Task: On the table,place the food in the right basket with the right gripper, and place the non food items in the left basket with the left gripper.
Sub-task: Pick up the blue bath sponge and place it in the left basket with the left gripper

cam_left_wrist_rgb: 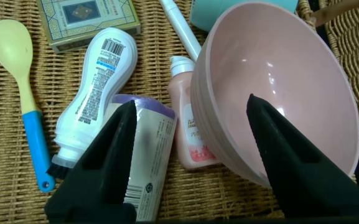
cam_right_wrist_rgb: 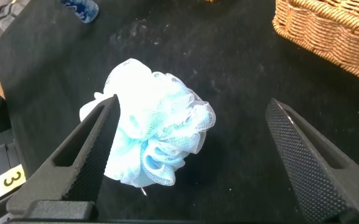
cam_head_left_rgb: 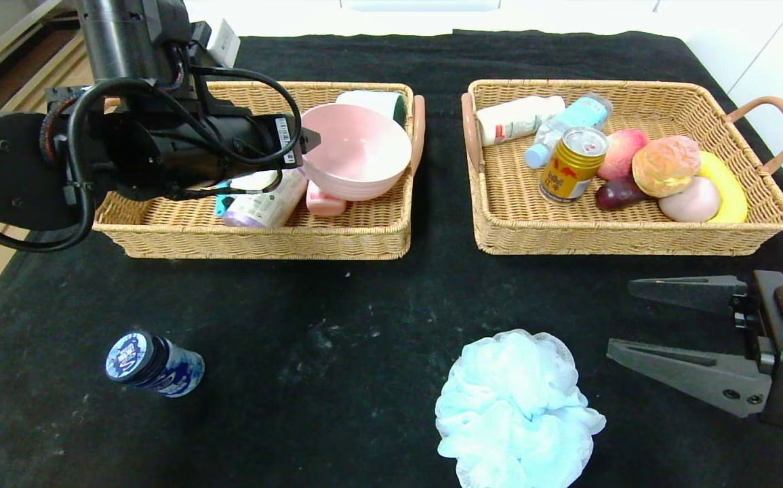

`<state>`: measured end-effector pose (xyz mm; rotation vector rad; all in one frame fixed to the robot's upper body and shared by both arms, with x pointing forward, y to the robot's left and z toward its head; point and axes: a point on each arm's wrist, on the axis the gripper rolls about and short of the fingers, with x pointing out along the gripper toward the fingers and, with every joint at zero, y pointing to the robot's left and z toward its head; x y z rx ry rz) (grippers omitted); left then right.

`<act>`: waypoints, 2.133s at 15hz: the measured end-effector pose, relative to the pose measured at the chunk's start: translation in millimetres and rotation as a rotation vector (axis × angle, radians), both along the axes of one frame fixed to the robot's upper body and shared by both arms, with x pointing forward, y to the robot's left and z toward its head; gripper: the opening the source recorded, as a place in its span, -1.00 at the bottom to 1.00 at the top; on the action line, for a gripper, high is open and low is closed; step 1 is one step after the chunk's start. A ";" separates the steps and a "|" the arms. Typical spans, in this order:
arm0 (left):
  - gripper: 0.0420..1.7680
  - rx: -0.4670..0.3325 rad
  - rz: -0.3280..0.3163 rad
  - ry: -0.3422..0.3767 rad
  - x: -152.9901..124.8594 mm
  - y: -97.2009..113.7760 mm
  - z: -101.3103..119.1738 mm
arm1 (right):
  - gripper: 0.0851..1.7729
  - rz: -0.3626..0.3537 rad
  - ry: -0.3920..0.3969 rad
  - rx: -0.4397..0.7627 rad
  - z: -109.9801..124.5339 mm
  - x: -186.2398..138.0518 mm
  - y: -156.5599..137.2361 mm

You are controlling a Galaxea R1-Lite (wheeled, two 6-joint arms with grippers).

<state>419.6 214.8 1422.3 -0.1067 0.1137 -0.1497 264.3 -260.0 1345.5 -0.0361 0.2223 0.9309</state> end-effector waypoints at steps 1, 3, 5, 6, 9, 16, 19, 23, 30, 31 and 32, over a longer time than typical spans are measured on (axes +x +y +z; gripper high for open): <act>0.53 0.000 0.001 0.000 -2.7 1.0 0.5 | 0.93 0.001 0.000 0.000 0.0 -0.1 0.1; 0.62 0.000 0.000 -0.004 -10.7 4.0 3.1 | 0.93 0.001 -0.002 0.001 0.4 -0.6 0.0; 0.69 0.002 -0.004 -0.015 -22.6 8.3 7.2 | 0.93 -0.003 -0.005 0.002 1.0 -1.0 -0.9; 0.72 -0.003 -0.006 -0.029 -29.7 11.0 10.1 | 0.93 -0.006 -0.007 0.003 1.7 -0.9 -1.5; 0.79 -0.012 -0.027 -0.056 -55.5 18.1 10.8 | 0.93 -0.011 -0.013 0.005 3.0 -1.2 -2.6; 0.88 0.015 -0.305 0.022 -119.3 -11.6 -20.5 | 0.93 -0.035 -0.038 0.018 10.2 -2.6 -7.2; 0.90 0.043 -0.419 0.049 -135.0 -30.1 -31.3 | 0.93 -0.065 -0.054 0.030 16.7 -2.0 -12.2; 0.91 0.072 -0.519 0.070 -145.2 -53.4 -39.2 | 0.93 -0.088 -0.067 0.037 21.2 -1.8 -16.2; 0.93 0.164 -0.679 0.102 -165.3 -92.2 -57.9 | 0.93 -0.112 -0.100 0.047 28.9 -7.0 -22.2; 0.93 0.192 -0.701 0.107 -169.5 -95.3 -63.2 | 0.93 -0.114 -0.102 0.049 29.5 -7.2 -23.0; 0.93 0.208 -0.719 0.115 -172.9 -98.2 -67.6 | 0.93 -0.115 -0.102 0.049 29.8 -7.9 -23.4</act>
